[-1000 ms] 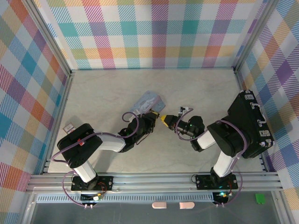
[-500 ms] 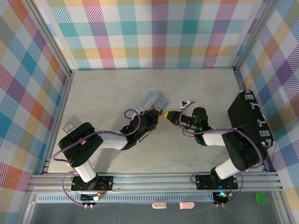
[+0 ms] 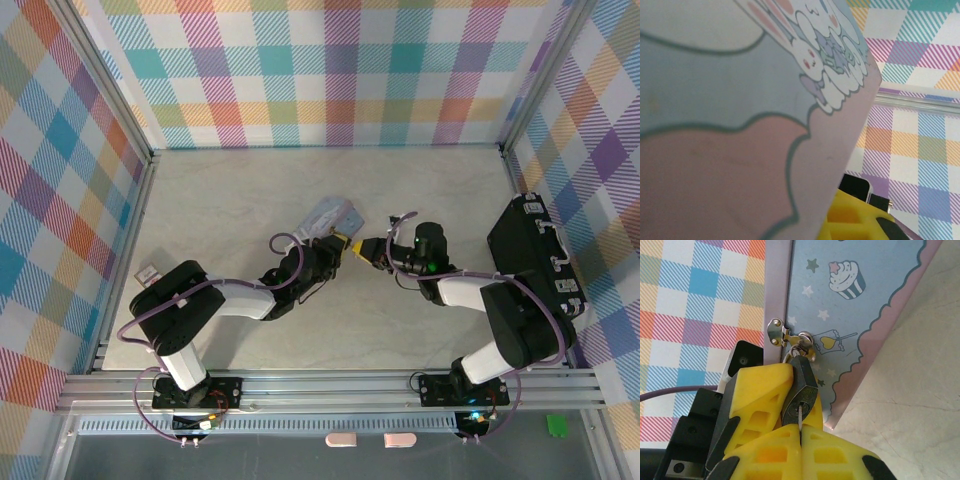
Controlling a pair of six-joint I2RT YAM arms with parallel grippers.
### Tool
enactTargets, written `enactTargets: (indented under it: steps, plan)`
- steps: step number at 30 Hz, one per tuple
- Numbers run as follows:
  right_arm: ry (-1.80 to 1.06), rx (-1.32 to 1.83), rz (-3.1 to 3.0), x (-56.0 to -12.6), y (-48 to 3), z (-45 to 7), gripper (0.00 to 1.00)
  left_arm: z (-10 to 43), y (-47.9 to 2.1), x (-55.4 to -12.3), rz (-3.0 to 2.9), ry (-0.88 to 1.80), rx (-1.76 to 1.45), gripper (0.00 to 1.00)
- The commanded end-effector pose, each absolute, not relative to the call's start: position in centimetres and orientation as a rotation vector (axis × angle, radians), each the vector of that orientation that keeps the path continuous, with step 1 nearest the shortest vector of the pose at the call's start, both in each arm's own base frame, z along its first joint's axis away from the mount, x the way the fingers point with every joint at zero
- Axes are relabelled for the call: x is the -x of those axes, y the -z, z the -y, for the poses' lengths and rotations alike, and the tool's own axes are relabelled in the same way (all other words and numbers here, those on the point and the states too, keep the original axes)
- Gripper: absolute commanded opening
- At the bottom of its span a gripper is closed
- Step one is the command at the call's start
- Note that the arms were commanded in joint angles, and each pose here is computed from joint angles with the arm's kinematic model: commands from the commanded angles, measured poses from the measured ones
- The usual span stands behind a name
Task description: Unlock a padlock with a key
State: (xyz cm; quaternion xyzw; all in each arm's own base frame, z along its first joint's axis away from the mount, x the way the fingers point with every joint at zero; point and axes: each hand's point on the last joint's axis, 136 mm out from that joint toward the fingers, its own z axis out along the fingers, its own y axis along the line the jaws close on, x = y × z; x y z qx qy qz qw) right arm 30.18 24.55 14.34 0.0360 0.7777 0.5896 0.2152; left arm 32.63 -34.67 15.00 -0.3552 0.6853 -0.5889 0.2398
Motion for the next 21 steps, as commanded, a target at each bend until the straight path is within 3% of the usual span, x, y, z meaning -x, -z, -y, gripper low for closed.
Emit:
enactTargets:
  steps: [1, 15, 21]
  plan:
    - [-1.570, -0.187, -2.224, -30.7, -12.2, -23.7, 0.00, 42.2, -24.0, -25.2, -1.897, 2.125, 0.544, 0.00]
    - [-1.546, -0.137, -2.208, -29.6, -14.0, -24.7, 0.00, 44.2, -22.0, -23.8, -2.051, 2.044, 0.475, 0.00]
    - [-1.418, -0.290, -2.279, -30.3, -11.6, -21.5, 0.00, 43.8, -21.0, -23.1, -2.103, 1.985, 0.453, 0.00]
